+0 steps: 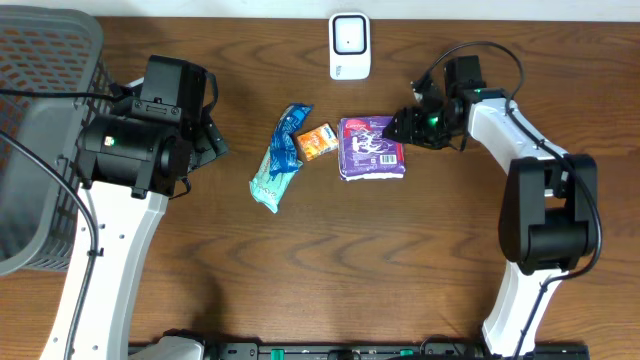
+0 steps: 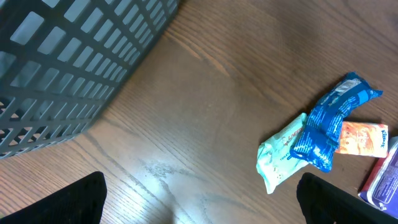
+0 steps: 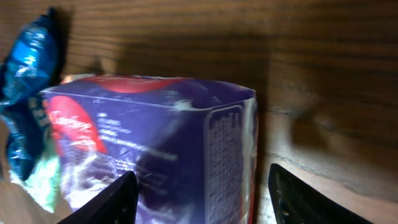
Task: Scan the item barcode
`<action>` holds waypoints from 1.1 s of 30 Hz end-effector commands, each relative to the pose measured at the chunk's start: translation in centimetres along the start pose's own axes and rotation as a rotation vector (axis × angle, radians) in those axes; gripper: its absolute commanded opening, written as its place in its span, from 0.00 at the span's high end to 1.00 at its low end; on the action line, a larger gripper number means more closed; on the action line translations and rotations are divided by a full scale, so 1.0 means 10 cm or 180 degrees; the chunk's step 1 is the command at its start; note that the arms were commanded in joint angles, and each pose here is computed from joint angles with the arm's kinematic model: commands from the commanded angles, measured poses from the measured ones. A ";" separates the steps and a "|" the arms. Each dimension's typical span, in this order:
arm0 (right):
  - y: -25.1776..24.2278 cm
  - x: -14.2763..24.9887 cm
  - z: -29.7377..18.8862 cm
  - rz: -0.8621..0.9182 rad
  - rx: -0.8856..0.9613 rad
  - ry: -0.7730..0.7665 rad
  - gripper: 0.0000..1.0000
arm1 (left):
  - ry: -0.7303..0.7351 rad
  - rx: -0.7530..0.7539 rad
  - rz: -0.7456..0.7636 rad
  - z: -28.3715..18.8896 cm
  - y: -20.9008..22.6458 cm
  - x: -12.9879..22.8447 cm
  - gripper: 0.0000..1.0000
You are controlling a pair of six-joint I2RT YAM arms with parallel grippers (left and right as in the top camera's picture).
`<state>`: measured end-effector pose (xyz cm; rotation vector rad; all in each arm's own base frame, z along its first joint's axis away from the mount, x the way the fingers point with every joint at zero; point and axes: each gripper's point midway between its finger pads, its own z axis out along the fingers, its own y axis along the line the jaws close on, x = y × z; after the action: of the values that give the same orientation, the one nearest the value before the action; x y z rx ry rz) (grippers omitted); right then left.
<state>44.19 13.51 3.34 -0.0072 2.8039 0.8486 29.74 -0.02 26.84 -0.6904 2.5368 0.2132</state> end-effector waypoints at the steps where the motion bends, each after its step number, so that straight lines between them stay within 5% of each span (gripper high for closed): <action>1: 0.00 0.02 0.11 -0.0104 -0.0059 0.0077 0.38 | -0.0040 -0.0055 0.0024 -0.01 0.03 -0.03 0.02; 3: -0.03 0.06 0.15 -0.0110 -0.0052 0.0125 0.48 | -0.0040 -0.0055 0.0024 -0.01 0.03 -0.03 0.02; 7: -0.04 0.10 0.18 -0.0081 -0.0061 0.0179 0.96 | -0.0040 -0.0055 0.0024 -0.01 0.03 -0.03 0.02; 8: -0.02 0.10 0.17 -0.0085 -0.0088 0.0180 0.99 | -0.0040 -0.0055 0.0024 -0.01 0.03 -0.03 0.02; 16: 0.11 -0.11 -0.25 -0.0230 0.0124 -0.0171 0.99 | -0.0040 -0.0055 0.0024 -0.01 0.03 -0.03 0.02; 25: -0.22 -0.34 -1.84 -0.0090 0.2305 -0.1334 0.99 | -0.0040 -0.0055 0.0024 -0.01 0.03 -0.03 0.02; 33: -0.72 -0.09 -2.61 0.0424 0.4131 -0.1706 0.99 | -0.0040 -0.0055 0.0024 -0.01 0.03 -0.03 0.02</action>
<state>41.59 -1.82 19.75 0.2954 2.4926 -0.4496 29.74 -0.02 26.84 -0.6904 2.5368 0.2132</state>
